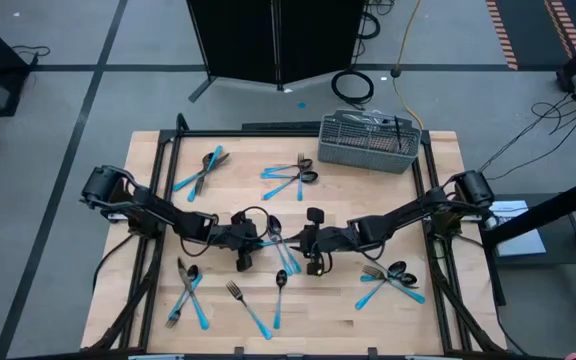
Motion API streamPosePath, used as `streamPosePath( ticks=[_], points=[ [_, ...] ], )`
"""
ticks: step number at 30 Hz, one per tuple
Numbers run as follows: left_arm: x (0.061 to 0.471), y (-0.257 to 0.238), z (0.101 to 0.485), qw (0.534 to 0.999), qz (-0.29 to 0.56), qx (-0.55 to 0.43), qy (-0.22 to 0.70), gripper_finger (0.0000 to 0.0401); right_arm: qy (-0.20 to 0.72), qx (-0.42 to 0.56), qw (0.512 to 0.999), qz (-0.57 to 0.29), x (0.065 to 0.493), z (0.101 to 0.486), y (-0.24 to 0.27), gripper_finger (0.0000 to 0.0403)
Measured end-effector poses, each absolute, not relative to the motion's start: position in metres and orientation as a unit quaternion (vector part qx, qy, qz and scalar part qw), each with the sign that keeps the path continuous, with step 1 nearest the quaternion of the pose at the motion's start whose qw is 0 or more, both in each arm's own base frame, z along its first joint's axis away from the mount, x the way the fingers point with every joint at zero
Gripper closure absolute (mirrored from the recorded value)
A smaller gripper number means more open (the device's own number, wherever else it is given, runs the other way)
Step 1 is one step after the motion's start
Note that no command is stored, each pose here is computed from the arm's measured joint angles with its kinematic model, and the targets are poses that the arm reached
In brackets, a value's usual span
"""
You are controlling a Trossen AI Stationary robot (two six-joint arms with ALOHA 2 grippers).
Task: Sort silverware
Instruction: Put the blue knife into the right of the blue utensil organizer
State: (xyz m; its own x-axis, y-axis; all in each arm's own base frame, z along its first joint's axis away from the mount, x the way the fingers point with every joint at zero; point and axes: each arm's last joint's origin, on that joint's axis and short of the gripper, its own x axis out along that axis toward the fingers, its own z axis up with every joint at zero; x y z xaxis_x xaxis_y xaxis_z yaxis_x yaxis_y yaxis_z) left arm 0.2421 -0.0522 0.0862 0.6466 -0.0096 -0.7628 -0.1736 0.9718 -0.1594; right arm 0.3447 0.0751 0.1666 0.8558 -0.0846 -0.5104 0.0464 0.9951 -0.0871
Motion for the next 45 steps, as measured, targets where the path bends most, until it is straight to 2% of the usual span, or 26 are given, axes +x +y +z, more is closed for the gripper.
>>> streamPosePath(
  ticks=[9,13,18,30,39,45],
  points=[
    [0.242,-0.052,0.086,0.899,0.043,-0.115,0.420,0.0333,0.130,-0.016,0.991,-0.029,0.368,0.160,0.078,0.0300],
    [0.242,-0.052,0.086,0.898,0.045,-0.121,0.420,0.0333,0.124,-0.012,0.992,-0.037,0.378,0.144,0.074,0.0300],
    [0.242,-0.052,0.086,0.898,0.046,-0.125,0.420,0.0333,0.126,-0.010,0.990,-0.056,0.403,0.147,0.065,0.0300],
    [0.241,-0.053,0.086,0.896,0.049,-0.136,0.421,0.0333,0.206,-0.038,0.976,-0.066,0.453,0.140,0.063,0.0301],
    [0.241,-0.053,0.086,0.893,0.044,-0.139,0.426,0.0333,0.264,0.009,0.960,-0.095,0.451,0.126,0.047,0.0301],
    [0.241,-0.053,0.086,0.892,0.043,-0.139,0.428,0.0333,0.311,0.005,0.947,-0.084,0.446,0.114,0.048,0.0301]
  ],
)
